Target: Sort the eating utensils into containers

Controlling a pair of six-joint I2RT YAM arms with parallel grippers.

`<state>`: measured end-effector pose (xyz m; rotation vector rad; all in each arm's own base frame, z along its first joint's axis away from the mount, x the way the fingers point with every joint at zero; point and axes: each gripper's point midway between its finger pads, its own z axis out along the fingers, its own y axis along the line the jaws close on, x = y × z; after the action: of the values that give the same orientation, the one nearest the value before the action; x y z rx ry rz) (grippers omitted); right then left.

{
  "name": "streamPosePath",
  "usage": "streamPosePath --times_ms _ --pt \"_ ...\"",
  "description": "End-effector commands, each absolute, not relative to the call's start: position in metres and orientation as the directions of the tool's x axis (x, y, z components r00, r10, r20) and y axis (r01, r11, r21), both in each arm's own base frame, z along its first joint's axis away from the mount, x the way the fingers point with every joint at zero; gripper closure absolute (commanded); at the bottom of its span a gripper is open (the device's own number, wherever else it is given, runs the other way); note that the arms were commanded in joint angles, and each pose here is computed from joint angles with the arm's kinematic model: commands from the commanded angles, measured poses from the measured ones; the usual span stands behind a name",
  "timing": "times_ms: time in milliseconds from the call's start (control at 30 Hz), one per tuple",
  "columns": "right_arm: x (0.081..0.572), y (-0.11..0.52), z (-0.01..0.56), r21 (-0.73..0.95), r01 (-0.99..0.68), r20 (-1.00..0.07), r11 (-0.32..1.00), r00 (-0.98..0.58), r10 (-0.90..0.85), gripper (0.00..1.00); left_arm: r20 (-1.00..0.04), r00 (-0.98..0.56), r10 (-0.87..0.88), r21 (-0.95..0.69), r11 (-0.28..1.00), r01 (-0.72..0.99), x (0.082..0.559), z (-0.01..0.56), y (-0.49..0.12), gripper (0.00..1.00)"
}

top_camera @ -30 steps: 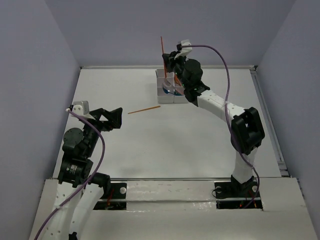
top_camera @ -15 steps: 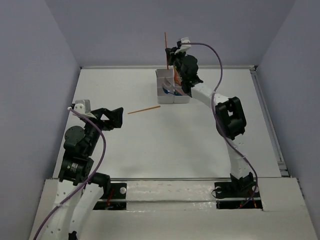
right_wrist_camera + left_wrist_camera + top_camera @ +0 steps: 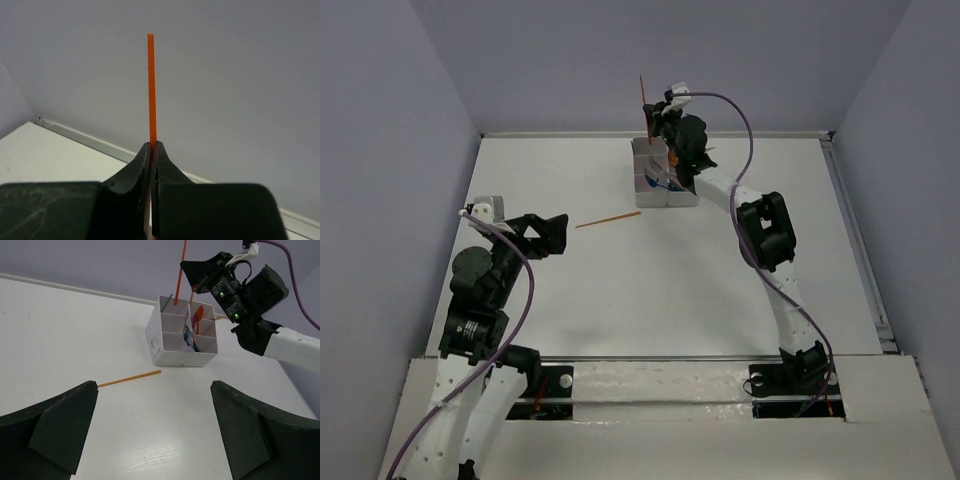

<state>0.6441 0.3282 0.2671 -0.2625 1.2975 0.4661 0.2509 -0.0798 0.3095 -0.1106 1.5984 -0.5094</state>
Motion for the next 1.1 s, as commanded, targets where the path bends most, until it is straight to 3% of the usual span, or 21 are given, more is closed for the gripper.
streamPosePath --times_ms 0,267,367,567,733,967,1067 --pt "0.638 0.331 0.297 0.046 -0.504 -0.933 0.863 0.288 0.218 1.0 -0.924 -0.064 -0.376 -0.38 0.889 0.257 0.254 0.321 -0.081 0.01" --pt "0.63 0.328 0.279 0.063 -0.511 -0.936 0.857 0.268 0.228 0.96 -0.924 -0.062 -0.377 -0.38 0.888 0.258 0.254 0.322 -0.081 0.01" --pt "0.627 0.327 0.276 0.062 -0.514 -0.94 0.856 0.259 0.224 0.89 -0.922 -0.057 -0.382 -0.384 0.889 0.251 0.254 0.322 -0.078 0.01" --pt "0.617 0.326 0.284 0.049 -0.529 -0.945 0.847 0.251 0.211 0.64 -0.922 -0.047 -0.384 -0.383 0.888 0.255 0.253 0.325 -0.078 0.01" --pt "0.608 0.328 0.3 0.043 -0.555 -0.95 0.831 0.236 0.207 0.55 -0.922 -0.036 -0.386 -0.383 0.889 0.251 0.251 0.327 -0.076 0.01" --pt "0.573 0.335 0.34 0.008 -0.65 -0.962 0.76 0.203 0.184 0.54 -0.921 -0.023 -0.388 -0.381 0.891 0.249 0.249 0.33 -0.075 0.01" --pt "0.547 0.349 0.337 0.004 -0.75 -0.992 0.661 0.082 0.099 0.56 -0.921 -0.023 -0.388 -0.382 0.893 0.239 0.249 0.329 -0.073 0.01"
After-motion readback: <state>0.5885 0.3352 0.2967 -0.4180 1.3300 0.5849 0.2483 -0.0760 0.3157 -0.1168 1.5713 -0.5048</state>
